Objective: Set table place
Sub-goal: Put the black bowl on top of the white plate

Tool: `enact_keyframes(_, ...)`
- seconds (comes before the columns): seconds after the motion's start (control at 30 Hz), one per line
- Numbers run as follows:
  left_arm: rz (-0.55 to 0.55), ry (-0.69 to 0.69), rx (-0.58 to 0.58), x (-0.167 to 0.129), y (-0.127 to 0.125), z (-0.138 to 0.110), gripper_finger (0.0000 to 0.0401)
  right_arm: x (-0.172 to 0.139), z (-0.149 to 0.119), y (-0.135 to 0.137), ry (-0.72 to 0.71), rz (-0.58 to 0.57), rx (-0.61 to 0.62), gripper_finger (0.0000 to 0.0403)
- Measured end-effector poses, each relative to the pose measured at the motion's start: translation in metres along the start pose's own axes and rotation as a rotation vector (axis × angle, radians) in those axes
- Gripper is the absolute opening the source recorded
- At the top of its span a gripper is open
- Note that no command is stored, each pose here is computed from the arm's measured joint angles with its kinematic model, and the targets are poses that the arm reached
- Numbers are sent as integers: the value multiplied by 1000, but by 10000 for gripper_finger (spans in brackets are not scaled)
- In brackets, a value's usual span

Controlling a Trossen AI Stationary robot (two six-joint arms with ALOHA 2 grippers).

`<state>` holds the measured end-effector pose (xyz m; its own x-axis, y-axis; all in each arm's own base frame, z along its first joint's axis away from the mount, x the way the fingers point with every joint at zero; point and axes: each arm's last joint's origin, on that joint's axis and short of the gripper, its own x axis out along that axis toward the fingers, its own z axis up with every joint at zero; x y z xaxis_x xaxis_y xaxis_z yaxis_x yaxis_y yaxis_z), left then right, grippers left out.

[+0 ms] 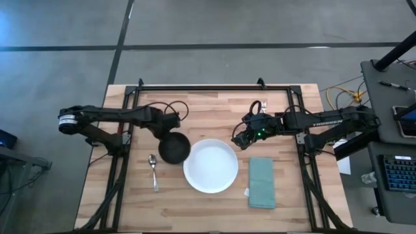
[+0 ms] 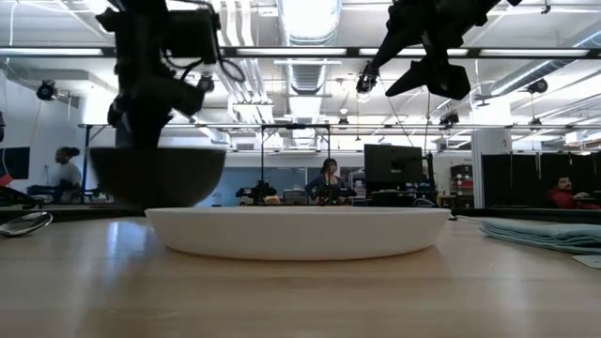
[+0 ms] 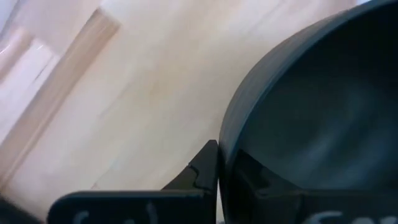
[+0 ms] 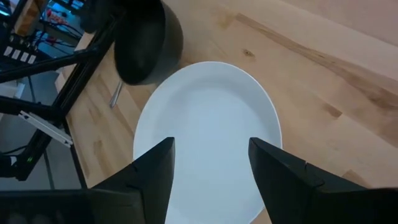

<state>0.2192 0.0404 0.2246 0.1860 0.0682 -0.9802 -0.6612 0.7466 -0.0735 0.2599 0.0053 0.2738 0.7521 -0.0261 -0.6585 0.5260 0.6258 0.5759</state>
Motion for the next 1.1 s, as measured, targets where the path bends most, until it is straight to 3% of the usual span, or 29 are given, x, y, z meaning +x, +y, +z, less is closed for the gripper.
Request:
enact_keyframes(0.17, -79, -60, -39, -21, -15, 9, 0, 0, -1, -1, 13, -5, -5, 198)
enact_keyframes(0.33, -187, -141, -56, -30, -47, 15, 0, -1, -5, -12, 85, -98, 0, 198)
enact_keyframes(0.73, -175, -66, 70, 7, -138, 51, 0, -13, -9, -19, 104, -172, 31, 198)
enact_keyframes(0.9, -174, -53, 100, 13, -151, 64, 0, -18, -18, -16, 134, -177, 47, 198)
enact_keyframes(1.1, -163, -23, 91, 21, -148, 67, 0, -20, -35, -8, 146, -186, 41, 198)
